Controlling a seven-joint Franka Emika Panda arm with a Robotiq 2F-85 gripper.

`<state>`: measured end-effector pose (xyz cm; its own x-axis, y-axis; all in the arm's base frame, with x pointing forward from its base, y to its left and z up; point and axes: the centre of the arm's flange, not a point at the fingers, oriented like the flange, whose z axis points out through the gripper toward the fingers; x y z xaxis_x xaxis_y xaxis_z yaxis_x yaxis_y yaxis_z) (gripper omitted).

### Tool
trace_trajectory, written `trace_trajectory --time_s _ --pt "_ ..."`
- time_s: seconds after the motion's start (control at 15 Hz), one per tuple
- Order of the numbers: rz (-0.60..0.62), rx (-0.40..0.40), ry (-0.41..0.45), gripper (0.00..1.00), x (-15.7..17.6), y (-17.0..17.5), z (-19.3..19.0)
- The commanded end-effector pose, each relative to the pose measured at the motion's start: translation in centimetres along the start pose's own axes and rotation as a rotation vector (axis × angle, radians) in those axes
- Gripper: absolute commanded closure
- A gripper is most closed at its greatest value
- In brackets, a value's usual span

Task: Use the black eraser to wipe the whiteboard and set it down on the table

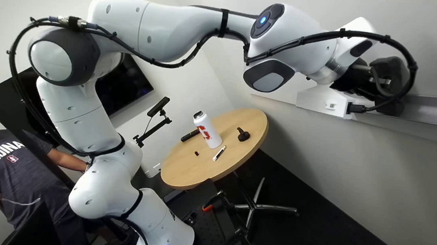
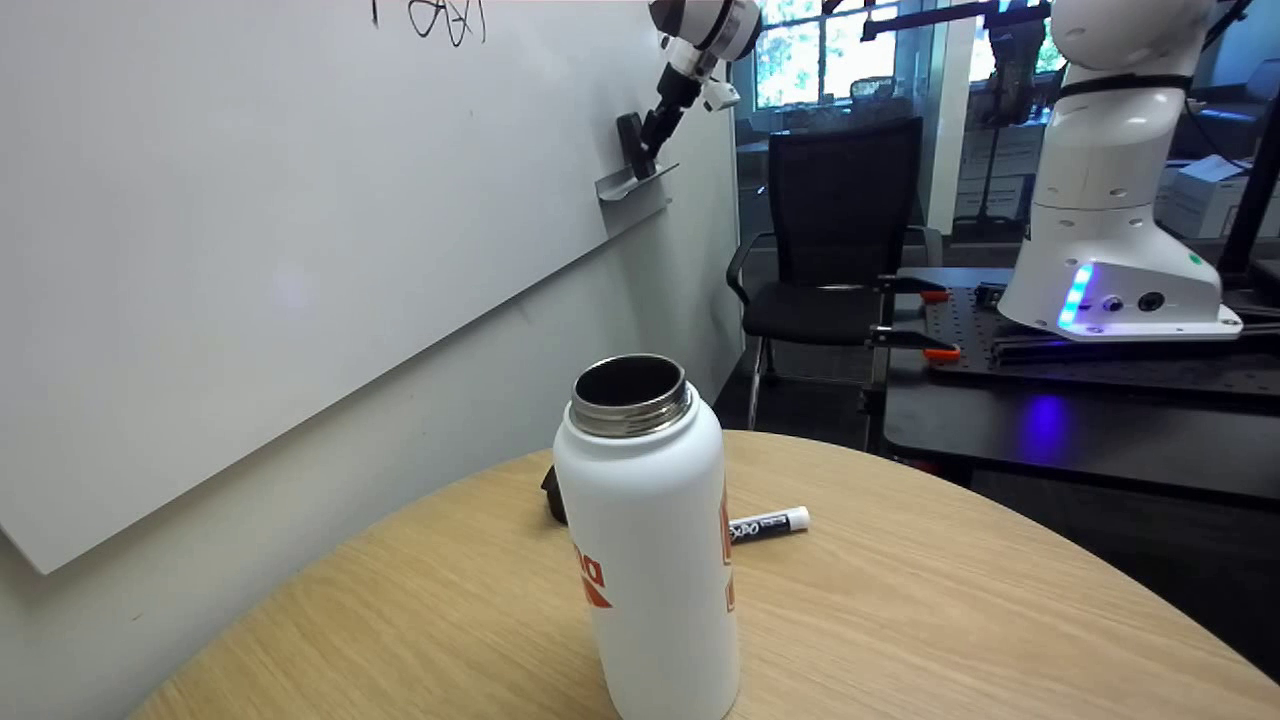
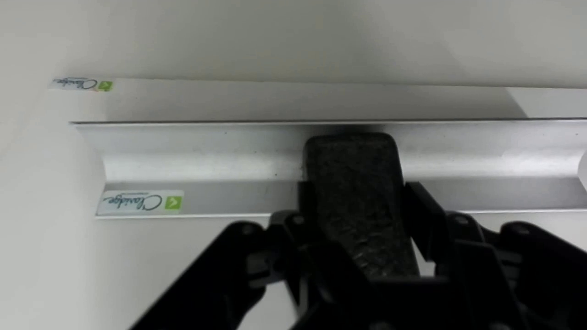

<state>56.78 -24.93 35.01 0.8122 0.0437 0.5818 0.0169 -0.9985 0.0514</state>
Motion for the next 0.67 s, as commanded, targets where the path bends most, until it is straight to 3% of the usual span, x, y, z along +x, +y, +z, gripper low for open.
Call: trace_trajectory --time_s 0.0,0.33,0.6 --pt "-0.071 0.005 0.029 0.73 -0.7 -0.7 -4.2" --pt "-0.175 -0.015 0.067 0.73 -1.5 -3.2 -9.8" --pt "-0.19 -0.029 0.062 0.73 -1.3 -6.8 -12.5"
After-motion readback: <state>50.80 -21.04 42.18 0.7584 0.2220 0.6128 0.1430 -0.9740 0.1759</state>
